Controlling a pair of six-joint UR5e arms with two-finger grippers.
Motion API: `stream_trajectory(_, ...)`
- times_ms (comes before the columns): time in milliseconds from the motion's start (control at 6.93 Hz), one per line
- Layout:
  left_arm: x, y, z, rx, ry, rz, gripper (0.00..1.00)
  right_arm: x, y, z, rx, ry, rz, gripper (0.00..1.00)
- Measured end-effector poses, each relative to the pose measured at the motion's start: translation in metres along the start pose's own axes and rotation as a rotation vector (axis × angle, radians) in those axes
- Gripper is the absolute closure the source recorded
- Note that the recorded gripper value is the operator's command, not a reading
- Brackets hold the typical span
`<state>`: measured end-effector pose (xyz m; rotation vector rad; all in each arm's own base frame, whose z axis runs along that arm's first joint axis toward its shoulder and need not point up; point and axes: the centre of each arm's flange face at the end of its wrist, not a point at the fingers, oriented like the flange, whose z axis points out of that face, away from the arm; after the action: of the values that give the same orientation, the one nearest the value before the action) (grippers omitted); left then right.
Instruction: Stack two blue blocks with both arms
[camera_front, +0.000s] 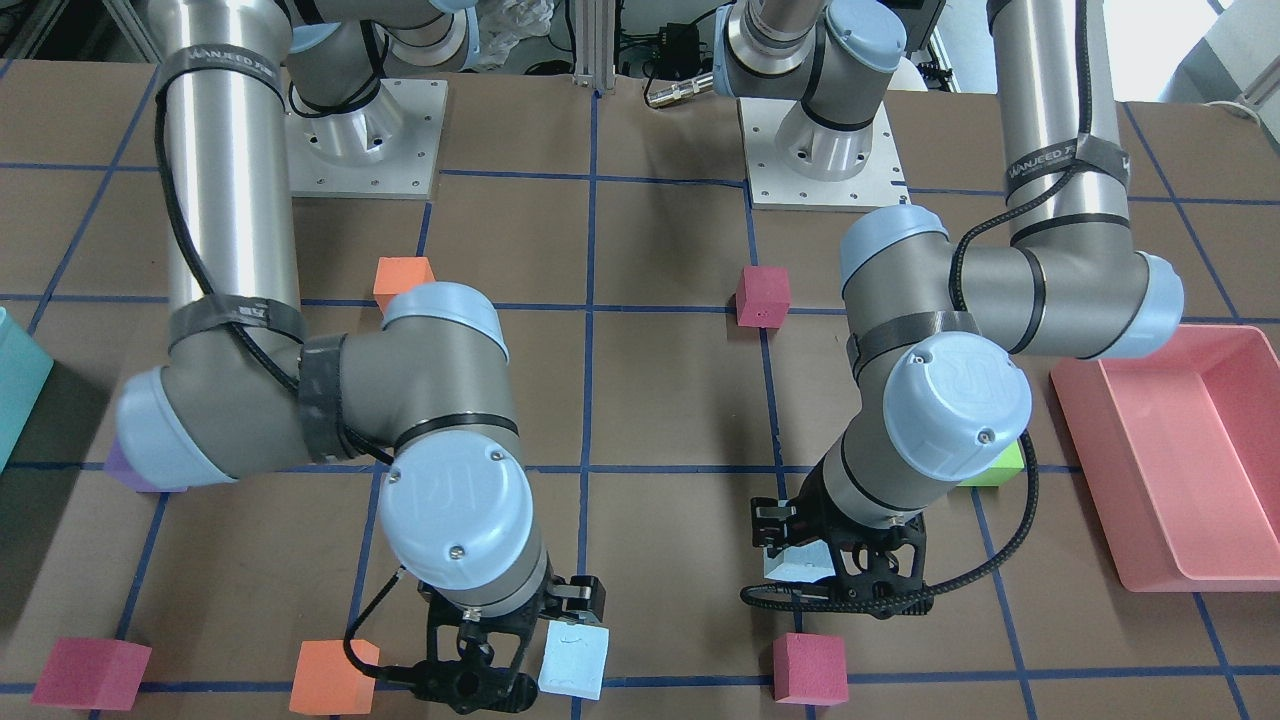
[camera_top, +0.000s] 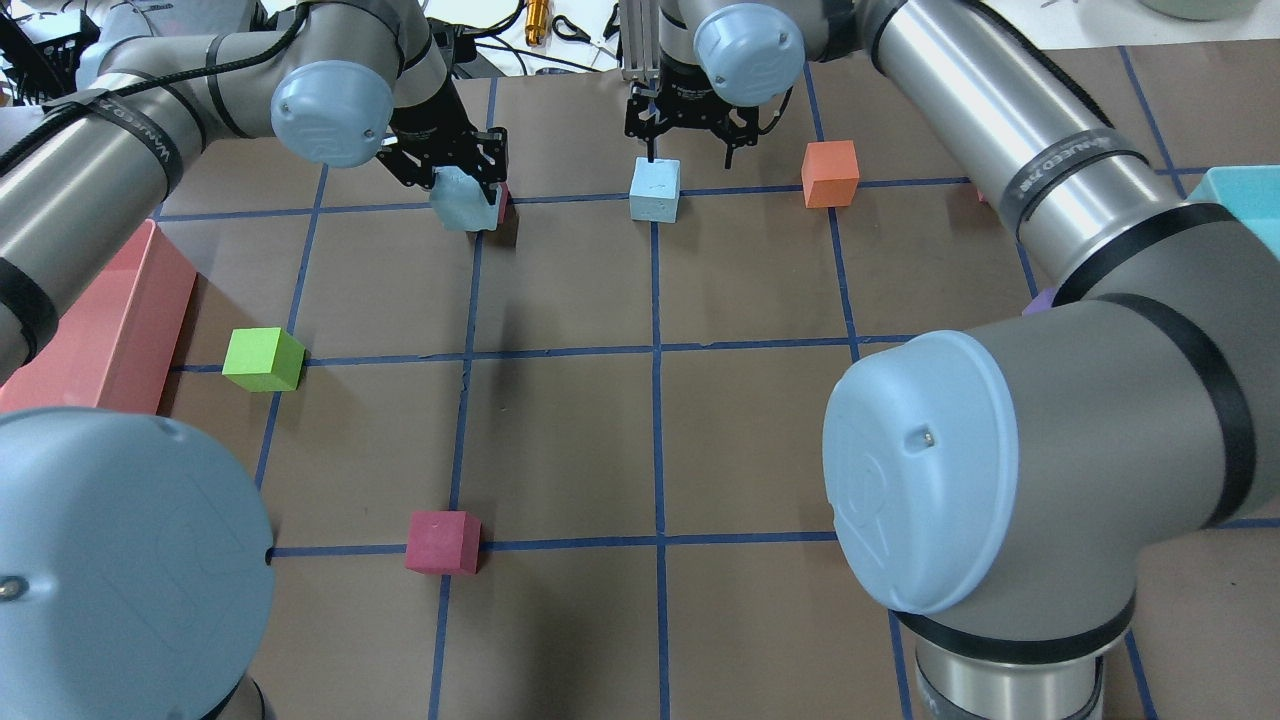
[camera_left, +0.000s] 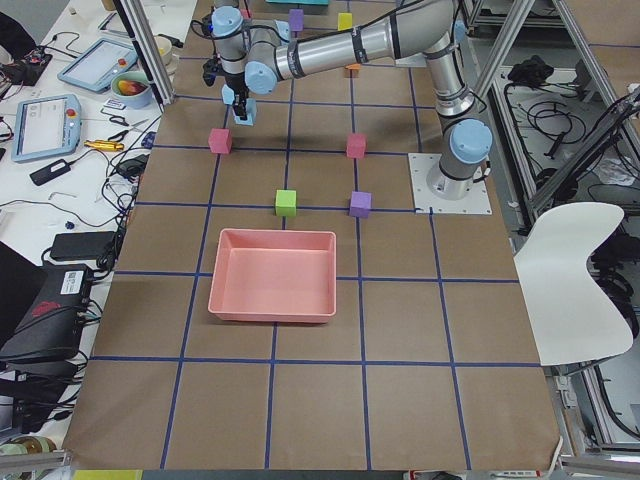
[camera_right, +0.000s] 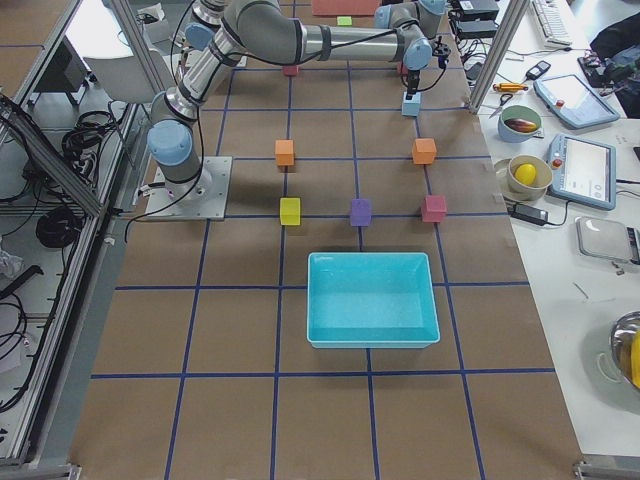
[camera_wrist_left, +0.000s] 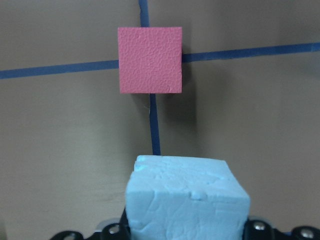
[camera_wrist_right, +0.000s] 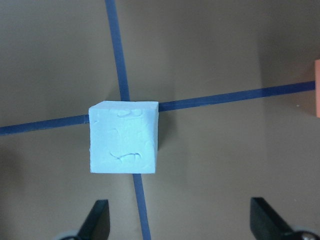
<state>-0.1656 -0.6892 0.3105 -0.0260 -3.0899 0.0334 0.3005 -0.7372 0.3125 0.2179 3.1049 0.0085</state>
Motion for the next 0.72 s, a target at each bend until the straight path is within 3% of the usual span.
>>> stream_trajectory(288,0.034,-0.016,-0.003,0.027,0.022,-0.024,1.0,0.063,0.011,-0.055,-0.053,0.016,-0.019,0.0)
stream_trajectory(721,0.126,-0.037,0.013,0.055,0.035,-0.08,1.0,0.177,0.083,-0.098,-0.127,0.018,-0.041,0.0)
